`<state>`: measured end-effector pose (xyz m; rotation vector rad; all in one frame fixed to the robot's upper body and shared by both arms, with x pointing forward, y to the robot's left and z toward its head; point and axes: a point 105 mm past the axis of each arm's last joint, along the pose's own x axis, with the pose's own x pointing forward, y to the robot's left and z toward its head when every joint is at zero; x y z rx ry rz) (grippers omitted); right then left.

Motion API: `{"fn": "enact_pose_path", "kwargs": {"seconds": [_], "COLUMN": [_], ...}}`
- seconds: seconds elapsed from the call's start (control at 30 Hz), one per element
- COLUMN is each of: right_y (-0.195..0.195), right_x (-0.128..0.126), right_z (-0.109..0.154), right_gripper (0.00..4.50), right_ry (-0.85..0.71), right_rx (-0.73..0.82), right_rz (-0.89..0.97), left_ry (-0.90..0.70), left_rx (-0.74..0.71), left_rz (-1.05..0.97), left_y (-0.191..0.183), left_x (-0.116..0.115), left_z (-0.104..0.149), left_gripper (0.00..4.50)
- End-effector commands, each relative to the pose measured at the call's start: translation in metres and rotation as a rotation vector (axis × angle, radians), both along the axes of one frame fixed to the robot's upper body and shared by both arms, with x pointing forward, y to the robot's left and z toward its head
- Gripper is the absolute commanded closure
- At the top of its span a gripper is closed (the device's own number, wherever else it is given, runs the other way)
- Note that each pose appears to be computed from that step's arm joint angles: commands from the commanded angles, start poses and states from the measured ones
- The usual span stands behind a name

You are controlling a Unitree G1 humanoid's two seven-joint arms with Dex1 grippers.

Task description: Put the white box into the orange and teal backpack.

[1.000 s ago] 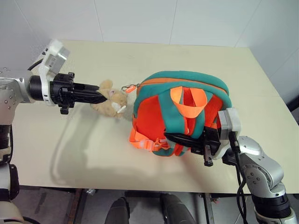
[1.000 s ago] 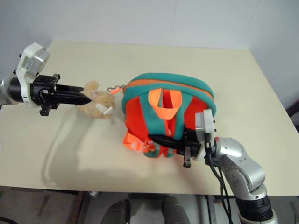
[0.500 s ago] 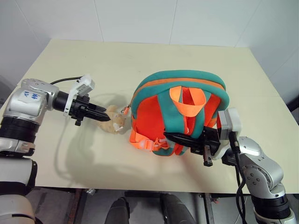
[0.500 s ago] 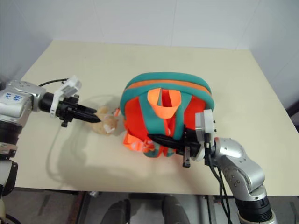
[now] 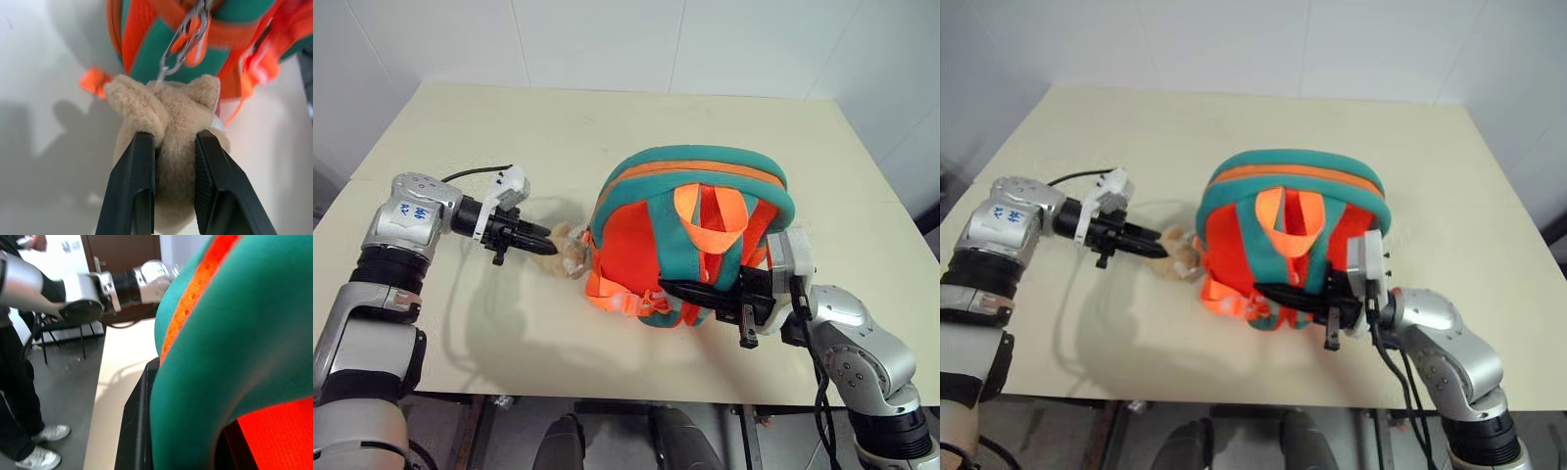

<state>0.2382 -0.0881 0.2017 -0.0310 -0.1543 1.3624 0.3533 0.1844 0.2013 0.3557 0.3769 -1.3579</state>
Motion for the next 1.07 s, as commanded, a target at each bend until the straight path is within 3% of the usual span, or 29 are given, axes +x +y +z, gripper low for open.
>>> {"fn": "enact_pose_path", "kwargs": {"seconds": [0.03,0.33,0.43,0.5,0.77,0.9,1.07], "right_y": [-0.006,-0.025,-0.042,-0.054,-0.128,-0.157,-0.162], "right_x": [-0.003,-0.007,-0.003,-0.001,0.004,0.006,0.010], "right_z": [-0.005,0.005,0.008,0.011,0.029,0.033,0.039], "right_gripper": [3.84,0.87,0.01,0.01,0.01,0.01,0.01], "right_ry": [0.012,-0.034,-0.040,-0.041,-0.109,-0.128,-0.170], "right_rx": [-0.106,-0.157,-0.206,-0.232,-0.357,-0.358,-0.303], "right_rz": [-0.024,-0.029,-0.076,-0.110,-0.325,-0.409,-0.453], "left_ry": [-0.057,-0.179,-0.229,-0.242,-0.357,-0.371,-0.386], "left_rx": [-0.028,-0.087,-0.088,-0.092,-0.407,-0.414,-0.409], "left_rz": [-0.041,0.012,0.030,0.035,0.027,0.070,0.085], "left_y": [0.006,0.026,0.035,0.040,0.073,0.089,0.097], "left_x": [-0.009,-0.020,-0.024,-0.026,-0.046,-0.053,-0.061], "left_z": [0.010,0.018,0.018,0.017,0.046,0.043,0.048], "left_gripper": [3.18,0.40,0.00,0.00,0.00,0.00,0.00]}}
